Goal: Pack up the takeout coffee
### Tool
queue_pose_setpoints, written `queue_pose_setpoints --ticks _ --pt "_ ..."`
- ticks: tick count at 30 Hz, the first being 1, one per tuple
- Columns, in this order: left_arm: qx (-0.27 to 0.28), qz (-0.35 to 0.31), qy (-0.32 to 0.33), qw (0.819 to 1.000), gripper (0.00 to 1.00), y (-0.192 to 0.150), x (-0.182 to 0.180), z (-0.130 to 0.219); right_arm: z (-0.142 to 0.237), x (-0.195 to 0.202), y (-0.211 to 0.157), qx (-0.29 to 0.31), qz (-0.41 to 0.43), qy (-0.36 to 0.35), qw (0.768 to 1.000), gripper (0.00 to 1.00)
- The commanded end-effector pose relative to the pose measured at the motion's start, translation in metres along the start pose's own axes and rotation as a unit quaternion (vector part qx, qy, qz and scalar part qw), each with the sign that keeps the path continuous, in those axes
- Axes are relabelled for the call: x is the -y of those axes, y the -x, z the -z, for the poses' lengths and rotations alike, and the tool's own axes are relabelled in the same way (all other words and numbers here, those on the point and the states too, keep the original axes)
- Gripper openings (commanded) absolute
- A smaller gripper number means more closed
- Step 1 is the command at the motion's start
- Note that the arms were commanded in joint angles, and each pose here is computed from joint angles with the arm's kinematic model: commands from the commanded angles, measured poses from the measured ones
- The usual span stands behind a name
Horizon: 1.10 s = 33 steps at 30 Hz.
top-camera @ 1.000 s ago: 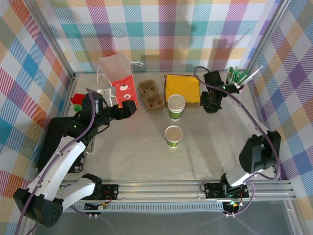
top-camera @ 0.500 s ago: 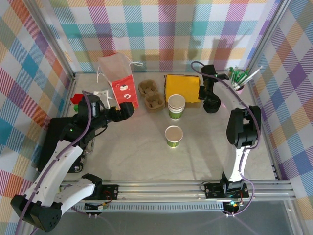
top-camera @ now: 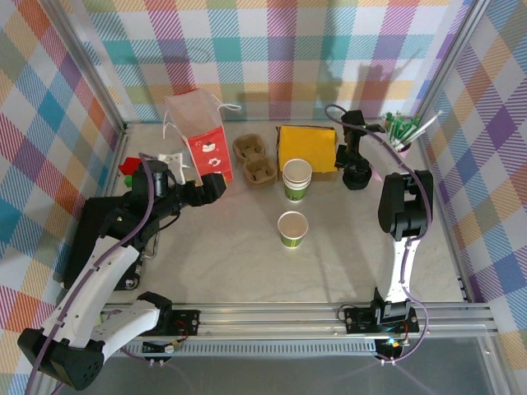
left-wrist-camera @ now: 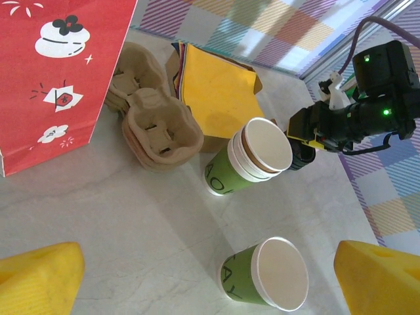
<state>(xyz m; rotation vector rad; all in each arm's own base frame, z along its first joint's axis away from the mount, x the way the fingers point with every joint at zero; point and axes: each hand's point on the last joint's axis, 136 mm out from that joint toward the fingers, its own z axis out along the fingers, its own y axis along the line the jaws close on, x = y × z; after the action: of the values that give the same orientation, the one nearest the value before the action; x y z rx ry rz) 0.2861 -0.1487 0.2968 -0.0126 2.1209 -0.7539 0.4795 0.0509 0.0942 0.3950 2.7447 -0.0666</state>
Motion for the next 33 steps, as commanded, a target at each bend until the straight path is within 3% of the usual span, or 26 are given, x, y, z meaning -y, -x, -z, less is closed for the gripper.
queue_pose_setpoints --ticks 1,20,28,33 --pt "0.010 -0.012 -0.006 1.000 0.98 0.005 0.007 0.008 -0.005 -0.002 0.005 -0.003 -0.009 0.004 1.000 0.51" --pt "0.009 -0.011 0.001 1.000 0.98 0.000 0.002 0.008 -0.025 0.006 -0.001 -0.020 -0.009 -0.015 1.000 0.39" --pt "0.010 -0.010 0.000 1.000 0.98 0.000 0.002 0.008 -0.025 0.006 -0.002 -0.020 -0.007 -0.015 1.000 0.29" --pt "0.008 -0.009 -0.001 1.000 0.99 -0.001 0.002 0.008 -0.026 0.007 -0.003 -0.021 -0.006 -0.016 1.000 0.29"
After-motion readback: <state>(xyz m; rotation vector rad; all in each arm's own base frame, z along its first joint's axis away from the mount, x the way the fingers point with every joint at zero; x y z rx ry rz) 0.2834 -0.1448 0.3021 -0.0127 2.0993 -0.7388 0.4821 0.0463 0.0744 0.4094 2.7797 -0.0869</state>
